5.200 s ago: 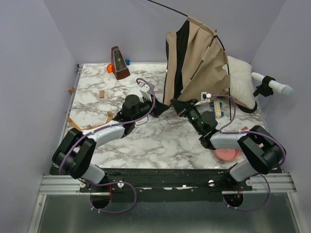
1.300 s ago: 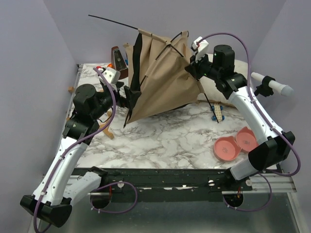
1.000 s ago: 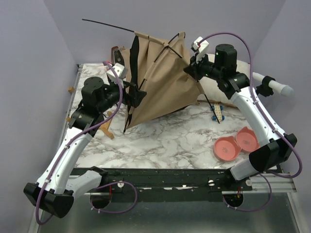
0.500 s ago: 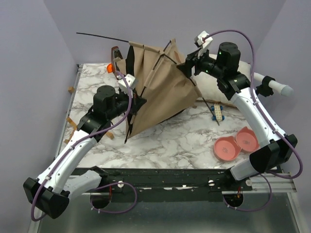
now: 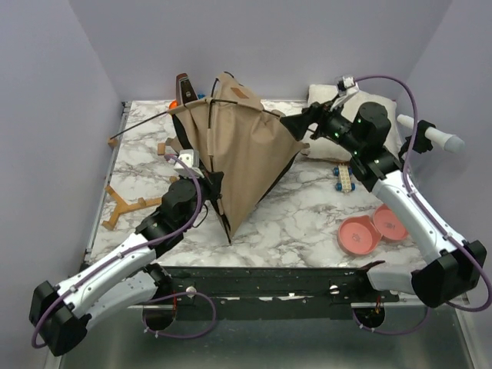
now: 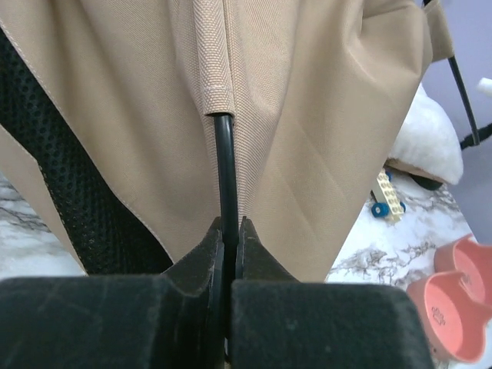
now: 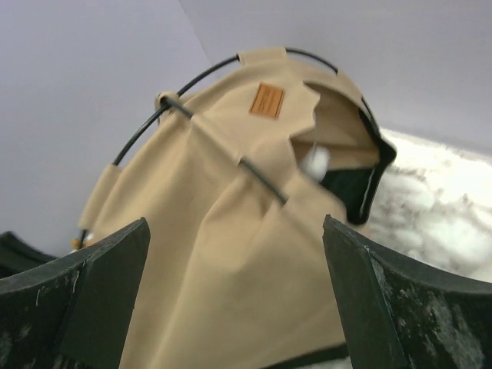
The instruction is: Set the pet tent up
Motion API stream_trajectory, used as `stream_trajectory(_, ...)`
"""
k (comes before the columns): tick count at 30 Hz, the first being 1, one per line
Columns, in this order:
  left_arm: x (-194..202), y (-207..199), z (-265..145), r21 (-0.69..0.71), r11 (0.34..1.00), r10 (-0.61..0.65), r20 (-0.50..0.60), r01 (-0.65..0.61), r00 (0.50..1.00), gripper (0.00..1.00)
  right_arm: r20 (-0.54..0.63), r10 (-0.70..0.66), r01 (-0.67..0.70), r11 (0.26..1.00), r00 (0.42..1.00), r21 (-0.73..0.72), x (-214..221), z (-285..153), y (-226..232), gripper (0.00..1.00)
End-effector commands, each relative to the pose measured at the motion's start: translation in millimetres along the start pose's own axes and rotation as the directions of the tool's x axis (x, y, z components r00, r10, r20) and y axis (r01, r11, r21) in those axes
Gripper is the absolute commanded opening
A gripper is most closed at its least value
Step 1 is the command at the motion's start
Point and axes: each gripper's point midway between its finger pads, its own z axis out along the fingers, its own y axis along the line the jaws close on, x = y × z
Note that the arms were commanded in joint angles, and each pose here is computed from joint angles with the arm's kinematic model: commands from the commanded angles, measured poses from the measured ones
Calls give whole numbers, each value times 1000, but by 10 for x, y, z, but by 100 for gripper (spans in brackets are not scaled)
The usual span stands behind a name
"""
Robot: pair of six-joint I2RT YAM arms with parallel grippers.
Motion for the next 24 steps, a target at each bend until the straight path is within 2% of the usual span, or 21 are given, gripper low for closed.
stream_trajectory(1, -134, -250, 256, -6, 989, -148, 66, 149, 987, 3, 69, 186, -190, 980, 980, 57, 119, -188, 2, 100)
stream_trajectory(2, -50, -361, 292, 39, 989, -140, 19, 140, 990, 15, 64, 201, -206, 976, 977, 68, 231, -227, -20, 100)
stream_trajectory(4, 81, -515, 317, 115, 988, -100, -52, 105, 994, 54, 53, 237, -241, 966, 970, 95, 420, -273, -66, 100)
stream_trajectory(5, 119, -553, 307, 140, 987, -72, -76, 82, 994, 76, 34, 251, -254, 960, 967, 117, 511, -282, -91, 100)
stream_trajectory(7, 163, -569, 261, 172, 985, 15, -130, 7, 991, 98, -7, 256, -252, 957, 967, 144, 664, -285, -90, 100)
stream_trajectory(11, 112, -322, 124, 161, 983, 124, -235, -87, 964, 99, -51, 233, -216, 950, 971, 226, 864, -242, -38, 100)
stream_trajectory(16, -230, -176, -152, 221, 968, 165, -221, -116, 961, 99, -105, 182, -148, 950, 978, 276, 1109, -124, 190, 100)
stream_trajectory(19, -430, -17, -255, 182, 958, 259, -227, -220, 939, 99, -119, 160, -123, 956, 980, 266, 1216, -44, 415, 100)
stream_trajectory(21, -557, 249, -282, 62, 952, 305, -235, -299, 923, 99, -127, 136, -99, 961, 983, 259, 1304, 5, 592, 100)
stream_trajectory(24, -733, 699, -293, -154, 919, 336, -175, -362, 926, 99, -126, 106, -73, 968, 986, 240, 1446, 83, 879, 100)
